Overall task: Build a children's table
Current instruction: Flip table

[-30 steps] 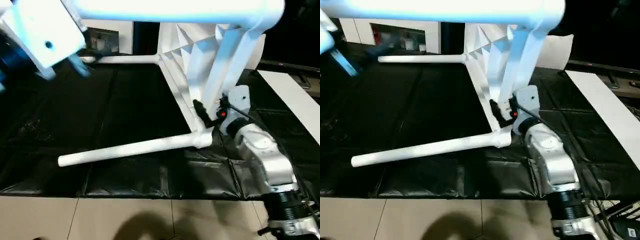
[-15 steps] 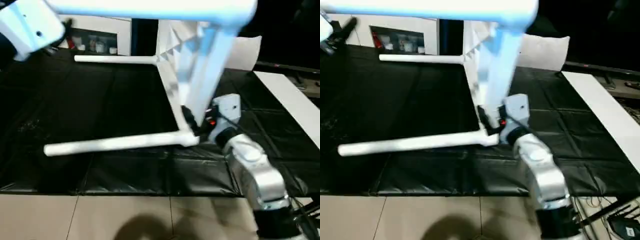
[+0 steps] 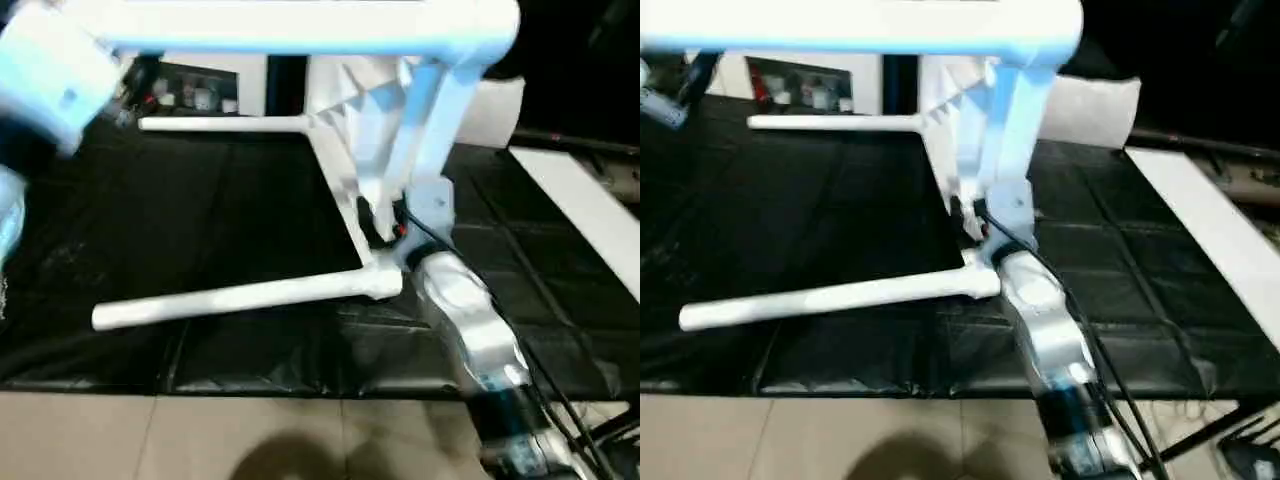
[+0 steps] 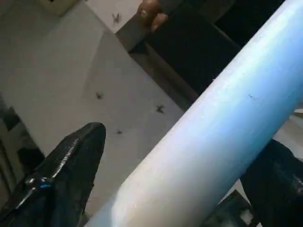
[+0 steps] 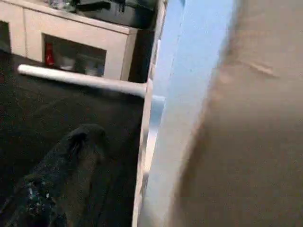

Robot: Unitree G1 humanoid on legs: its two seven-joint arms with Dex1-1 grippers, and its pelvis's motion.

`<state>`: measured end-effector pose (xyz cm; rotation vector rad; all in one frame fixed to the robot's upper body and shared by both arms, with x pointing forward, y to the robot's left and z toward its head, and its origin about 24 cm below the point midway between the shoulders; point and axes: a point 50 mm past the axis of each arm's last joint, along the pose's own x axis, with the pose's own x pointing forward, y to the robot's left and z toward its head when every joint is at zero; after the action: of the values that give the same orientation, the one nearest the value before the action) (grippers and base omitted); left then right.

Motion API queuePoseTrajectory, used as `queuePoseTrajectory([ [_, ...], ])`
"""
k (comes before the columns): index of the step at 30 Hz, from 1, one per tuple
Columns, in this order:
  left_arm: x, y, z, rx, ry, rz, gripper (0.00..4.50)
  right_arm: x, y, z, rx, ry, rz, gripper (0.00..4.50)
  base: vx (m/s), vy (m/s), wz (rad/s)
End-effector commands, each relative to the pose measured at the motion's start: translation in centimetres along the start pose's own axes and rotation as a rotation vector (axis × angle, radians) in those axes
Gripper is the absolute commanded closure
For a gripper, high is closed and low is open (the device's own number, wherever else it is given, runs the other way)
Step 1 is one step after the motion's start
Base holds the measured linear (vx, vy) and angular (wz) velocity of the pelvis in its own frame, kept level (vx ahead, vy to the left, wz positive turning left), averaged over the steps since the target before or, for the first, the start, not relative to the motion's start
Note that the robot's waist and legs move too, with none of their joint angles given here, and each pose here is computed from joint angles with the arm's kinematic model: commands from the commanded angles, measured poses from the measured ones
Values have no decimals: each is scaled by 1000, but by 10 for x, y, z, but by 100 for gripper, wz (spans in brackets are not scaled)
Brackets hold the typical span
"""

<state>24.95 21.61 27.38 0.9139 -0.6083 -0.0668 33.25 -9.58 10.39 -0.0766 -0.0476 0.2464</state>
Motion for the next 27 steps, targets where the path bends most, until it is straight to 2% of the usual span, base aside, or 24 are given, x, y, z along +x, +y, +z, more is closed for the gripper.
queuePoseTrajectory([
  [1, -17, -33, -9, -98, 68, -99, 0, 7, -7, 0, 2, -10, -28, 2, 0, 0, 0],
  [2, -17, -33, -9, -98, 68, -99, 0, 7, -7, 0, 2, -10, -28, 2, 0, 0, 0],
  [3, -25, -39, -8, -92, 89, -135, 0, 12, -9, -2, 9, -3, -38, 2, 0, 0, 0],
  [5, -26, -40, -7, -63, 105, -165, 0, 17, -12, -3, 59, 1, -45, 2, 0, 0, 0],
  [6, -23, -39, -6, -45, 104, -176, 0, 18, -12, -4, 66, 1, -48, 28, 0, 0, 0],
  [7, -17, -35, -6, 8, 94, -200, 0, 18, -13, -5, 70, -1, -48, 35, 0, 0, 0],
  [9, -12, -32, -6, 36, 86, -223, 0, 17, -12, -7, 69, 2, -48, 37, 0, 0, 0],
  [12, -1, -24, -8, 87, 76, -256, 0, 15, -12, -10, 77, 7, -43, 72, 0, 0, 0],
  [14, 4, -18, -11, 130, 76, -268, 0, 14, -11, -13, 80, 10, -38, 79, 0, 0, 0],
  [22, 21, -7, -13, 167, 90, -327, 0, 15, -13, -24, 106, 73, -20, 147, 0, 0, 0],
  [27, 27, -4, -17, 184, 124, -337, 0, 18, -17, -25, 87, 89, -42, 189, 0, 0, 0],
])
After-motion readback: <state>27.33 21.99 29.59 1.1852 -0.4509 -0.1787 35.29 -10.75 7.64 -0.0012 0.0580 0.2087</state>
